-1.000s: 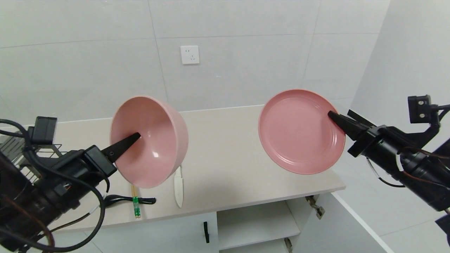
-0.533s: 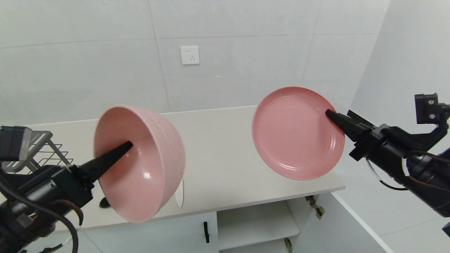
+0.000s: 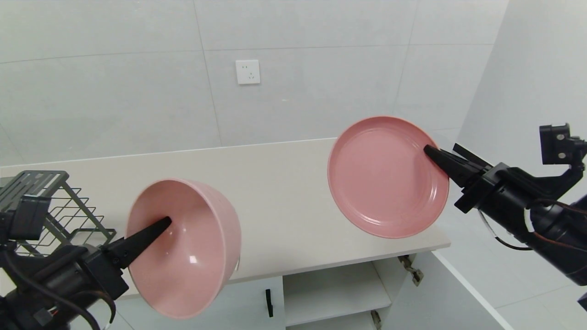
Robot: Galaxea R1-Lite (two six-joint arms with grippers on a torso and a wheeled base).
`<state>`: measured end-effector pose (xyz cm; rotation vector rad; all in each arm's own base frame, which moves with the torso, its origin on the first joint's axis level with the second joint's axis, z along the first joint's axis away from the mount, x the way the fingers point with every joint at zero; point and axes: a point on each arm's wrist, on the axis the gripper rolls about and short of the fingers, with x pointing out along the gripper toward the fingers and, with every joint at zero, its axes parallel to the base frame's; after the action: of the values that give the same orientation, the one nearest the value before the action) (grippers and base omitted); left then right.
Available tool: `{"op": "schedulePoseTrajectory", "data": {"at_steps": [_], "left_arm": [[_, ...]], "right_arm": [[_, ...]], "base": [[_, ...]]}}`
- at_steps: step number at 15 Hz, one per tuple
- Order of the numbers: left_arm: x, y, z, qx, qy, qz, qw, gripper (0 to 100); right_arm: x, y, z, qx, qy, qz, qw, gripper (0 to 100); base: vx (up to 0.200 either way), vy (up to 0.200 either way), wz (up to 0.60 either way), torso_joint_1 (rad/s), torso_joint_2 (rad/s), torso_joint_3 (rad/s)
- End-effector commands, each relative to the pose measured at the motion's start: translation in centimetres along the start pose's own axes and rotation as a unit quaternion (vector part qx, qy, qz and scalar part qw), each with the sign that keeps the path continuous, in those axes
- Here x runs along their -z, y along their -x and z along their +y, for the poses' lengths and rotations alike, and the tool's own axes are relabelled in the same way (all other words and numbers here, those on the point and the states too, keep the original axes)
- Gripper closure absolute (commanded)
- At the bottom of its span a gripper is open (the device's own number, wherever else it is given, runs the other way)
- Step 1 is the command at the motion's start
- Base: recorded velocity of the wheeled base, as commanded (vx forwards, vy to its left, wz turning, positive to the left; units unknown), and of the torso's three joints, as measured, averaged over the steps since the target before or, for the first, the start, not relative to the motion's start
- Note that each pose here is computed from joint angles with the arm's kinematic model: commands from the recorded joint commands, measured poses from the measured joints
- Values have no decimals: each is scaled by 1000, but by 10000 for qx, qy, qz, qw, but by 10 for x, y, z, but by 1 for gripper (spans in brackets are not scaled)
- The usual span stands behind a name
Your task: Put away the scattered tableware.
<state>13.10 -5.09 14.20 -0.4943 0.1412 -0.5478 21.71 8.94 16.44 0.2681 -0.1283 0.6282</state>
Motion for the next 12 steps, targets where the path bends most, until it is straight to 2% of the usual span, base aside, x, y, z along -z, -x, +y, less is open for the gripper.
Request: {"op": "schedulePoseTrajectory", "data": {"at_steps": [1, 2, 3, 4, 5, 6, 7, 8, 10, 12], "left_arm": [[0, 2, 1, -42, -6, -18, 10000, 100], [0, 1, 4, -188, -9, -40, 9998, 100], [-1, -1, 11, -440, -105, -55, 9990, 100], [1, -4, 20, -835, -526, 9, 9951, 100], [3, -5, 27, -1357, -1102, 37, 9846, 100], [2, -3, 28, -1675, -1591, 12, 9729, 100], [1, -2, 25, -1632, -1662, -35, 9725, 100], [-1, 2, 18, -1457, -1671, -179, 9749, 100], [-3, 5, 15, -1403, -1734, -265, 9744, 100], [-3, 6, 12, -1299, -1731, -288, 9759, 100]], "right_arm": [[4, 0, -2, 62, 94, 81, 9999, 100], [6, 0, -3, 79, 169, 124, 9997, 100], [7, 0, -3, 73, 173, 133, 9997, 100], [6, 0, -2, 64, 182, 127, 9997, 100], [5, 0, -2, 50, 187, 99, 9998, 100], [5, 0, -1, 40, 188, 94, 9998, 100], [4, 0, -1, 37, 191, 79, 9998, 100], [4, 0, -1, 35, 201, 72, 9998, 100], [3, -1, 0, 20, 206, 44, 9998, 100], [3, -1, 3, -41, 227, 49, 9997, 100]], "base": [[0, 0, 0, 0, 0, 0], [0, 0, 0, 0, 0, 0], [0, 0, 0, 0, 0, 0], [0, 0, 0, 0, 0, 0], [0, 0, 0, 0, 0, 0], [0, 0, 0, 0, 0, 0], [0, 0, 0, 0, 0, 0], [0, 0, 0, 0, 0, 0], [0, 0, 0, 0, 0, 0], [0, 0, 0, 0, 0, 0]]}}
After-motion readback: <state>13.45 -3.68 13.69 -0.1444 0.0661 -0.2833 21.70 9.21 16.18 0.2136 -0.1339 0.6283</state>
